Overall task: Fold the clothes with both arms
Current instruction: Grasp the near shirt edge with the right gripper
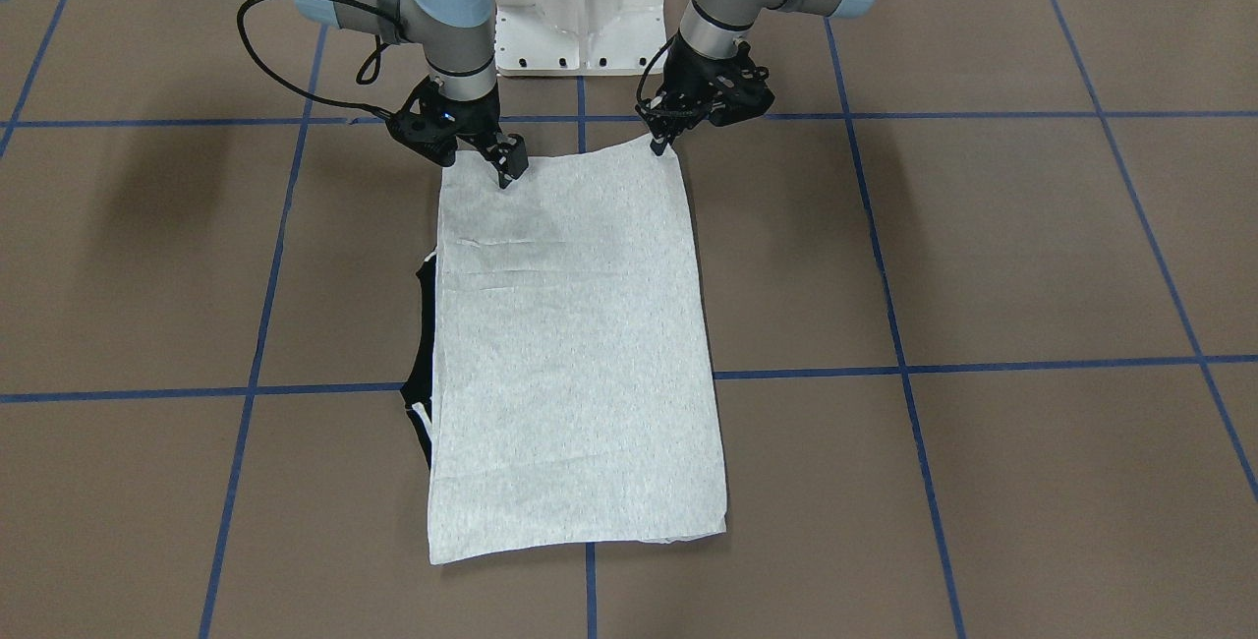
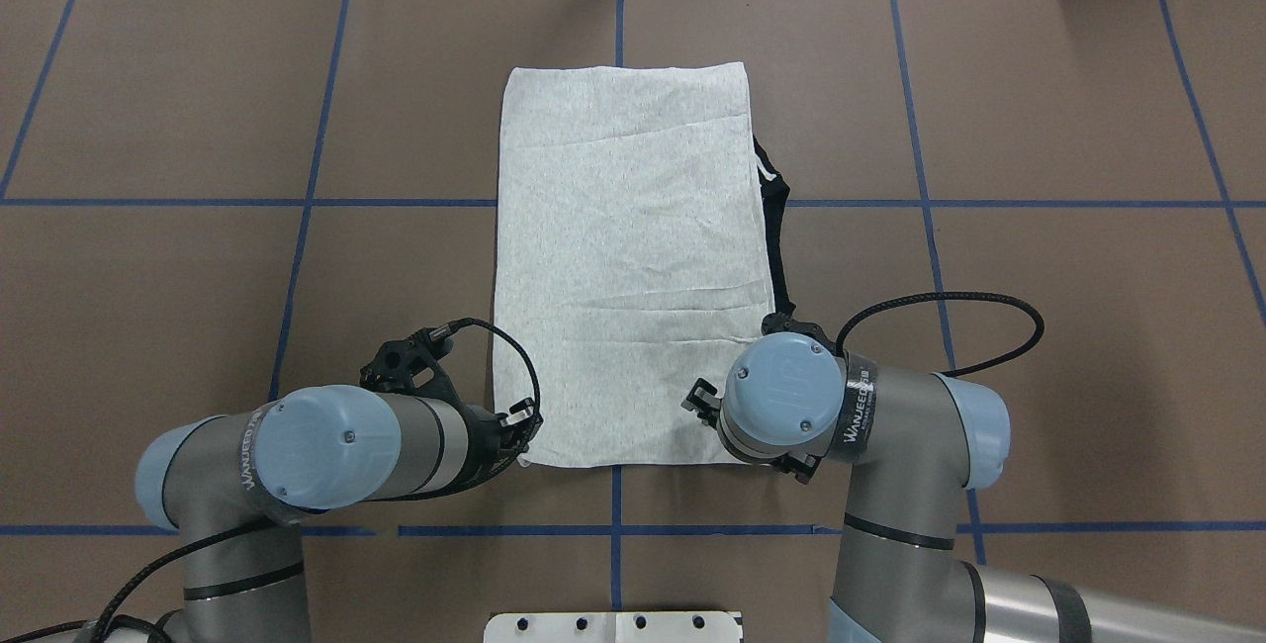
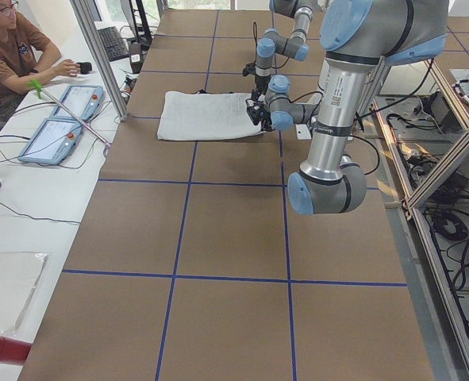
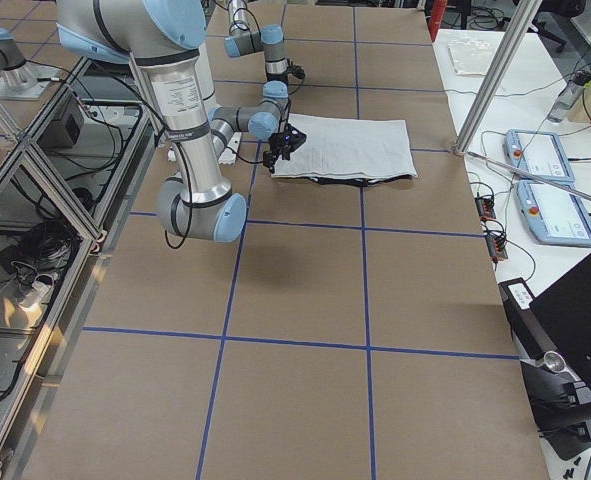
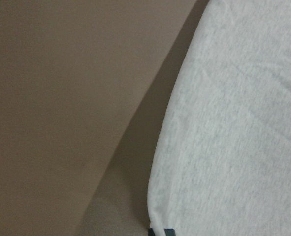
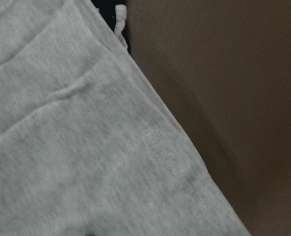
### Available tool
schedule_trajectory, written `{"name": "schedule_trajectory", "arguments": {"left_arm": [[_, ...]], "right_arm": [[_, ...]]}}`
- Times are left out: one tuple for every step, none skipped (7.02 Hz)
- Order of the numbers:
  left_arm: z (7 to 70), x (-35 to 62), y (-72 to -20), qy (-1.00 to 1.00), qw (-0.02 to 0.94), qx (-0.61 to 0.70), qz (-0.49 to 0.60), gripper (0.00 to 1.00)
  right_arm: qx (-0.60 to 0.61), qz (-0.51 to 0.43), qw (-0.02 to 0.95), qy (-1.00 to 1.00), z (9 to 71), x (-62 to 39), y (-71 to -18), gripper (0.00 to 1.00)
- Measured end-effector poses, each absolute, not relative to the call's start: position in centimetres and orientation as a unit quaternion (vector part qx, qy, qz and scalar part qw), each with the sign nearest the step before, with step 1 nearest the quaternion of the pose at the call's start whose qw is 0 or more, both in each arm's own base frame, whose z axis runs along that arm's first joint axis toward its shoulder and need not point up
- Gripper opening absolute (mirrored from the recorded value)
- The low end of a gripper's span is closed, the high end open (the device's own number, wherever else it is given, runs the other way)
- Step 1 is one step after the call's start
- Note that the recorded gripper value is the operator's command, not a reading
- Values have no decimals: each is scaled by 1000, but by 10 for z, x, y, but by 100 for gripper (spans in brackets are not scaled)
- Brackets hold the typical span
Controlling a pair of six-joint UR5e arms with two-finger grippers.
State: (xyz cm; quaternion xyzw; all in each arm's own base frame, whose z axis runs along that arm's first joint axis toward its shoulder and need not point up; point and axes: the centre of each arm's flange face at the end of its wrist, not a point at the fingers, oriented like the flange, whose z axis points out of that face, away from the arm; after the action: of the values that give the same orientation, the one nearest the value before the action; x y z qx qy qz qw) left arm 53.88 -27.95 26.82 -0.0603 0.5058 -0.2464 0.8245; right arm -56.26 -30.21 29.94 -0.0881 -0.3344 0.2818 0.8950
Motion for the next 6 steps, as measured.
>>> {"name": "schedule_trajectory", "arguments": {"left_arm": [[268,539,-279,506,825,-60,-246,0],[268,539,-279,506,825,-60,-246,0],[269,539,-279,506,825,-60,-246,0],[269,539,-279,505,825,-60,-246,0],[269,539,-279,505,825,-60,-246,0],[269,539,-279,505,825,-60,-246,0]], "right_arm": [[-88,282,896,-333,301,-565,-302,100],[-88,282,896,-332,301,-566,-302,91],[-88,282,896,-333,300,-566,-302,57],[-88,282,895,-333,299,-566,-303,30],[-88,282,895,-334,298,-565,-303,20],[-88,282,894,-336,296,-564,-303,14]]}}
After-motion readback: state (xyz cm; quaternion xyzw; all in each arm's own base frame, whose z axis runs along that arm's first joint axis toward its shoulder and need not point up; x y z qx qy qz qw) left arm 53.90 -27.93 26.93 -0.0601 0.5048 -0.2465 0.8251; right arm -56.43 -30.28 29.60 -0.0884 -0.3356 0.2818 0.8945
